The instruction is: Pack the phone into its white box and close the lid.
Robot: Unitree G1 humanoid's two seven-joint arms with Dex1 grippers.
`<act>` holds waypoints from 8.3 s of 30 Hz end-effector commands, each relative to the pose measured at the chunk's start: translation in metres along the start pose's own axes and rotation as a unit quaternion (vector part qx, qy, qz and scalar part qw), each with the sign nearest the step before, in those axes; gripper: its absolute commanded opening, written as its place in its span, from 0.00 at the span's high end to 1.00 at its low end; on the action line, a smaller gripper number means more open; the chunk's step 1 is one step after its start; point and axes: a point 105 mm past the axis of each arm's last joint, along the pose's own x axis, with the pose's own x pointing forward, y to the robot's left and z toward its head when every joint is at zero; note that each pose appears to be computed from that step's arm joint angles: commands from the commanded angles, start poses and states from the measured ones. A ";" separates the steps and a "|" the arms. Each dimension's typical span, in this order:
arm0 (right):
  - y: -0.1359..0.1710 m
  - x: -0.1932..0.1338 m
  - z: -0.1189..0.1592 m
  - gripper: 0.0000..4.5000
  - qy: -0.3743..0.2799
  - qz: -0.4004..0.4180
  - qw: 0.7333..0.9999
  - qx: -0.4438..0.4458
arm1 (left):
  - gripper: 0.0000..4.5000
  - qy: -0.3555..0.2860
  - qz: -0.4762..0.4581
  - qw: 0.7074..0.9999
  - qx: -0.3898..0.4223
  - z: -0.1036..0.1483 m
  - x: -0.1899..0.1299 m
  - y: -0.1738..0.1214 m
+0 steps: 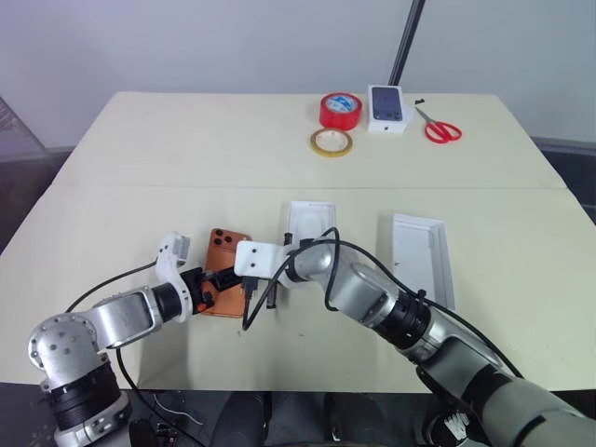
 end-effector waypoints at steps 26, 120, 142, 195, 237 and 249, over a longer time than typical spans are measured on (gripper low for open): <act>-0.061 -0.125 0.002 1.00 -0.102 -0.139 0.984 0.044 | 0.99 -0.119 -0.100 0.983 -0.097 0.062 0.016 -0.071; 0.008 -0.204 -0.147 1.00 0.164 -0.174 0.951 0.198 | 0.98 0.172 -0.203 0.876 0.402 -0.076 0.147 -0.156; -0.013 -0.221 -0.179 0.29 0.167 -0.222 0.837 0.471 | 1.00 0.005 -0.269 0.768 0.581 -0.021 0.049 -0.109; -0.019 -0.197 -0.055 0.01 -0.152 -0.109 0.788 0.586 | 1.00 -0.080 -0.264 0.821 0.500 -0.008 0.096 -0.135; -0.028 -0.186 -0.120 0.99 0.087 -0.210 0.932 0.283 | 1.00 0.045 -0.233 0.830 0.504 -0.023 0.128 -0.124; -0.016 -0.194 -0.123 0.99 0.108 -0.203 0.930 0.285 | 1.00 0.060 -0.278 0.806 0.519 -0.036 0.122 -0.142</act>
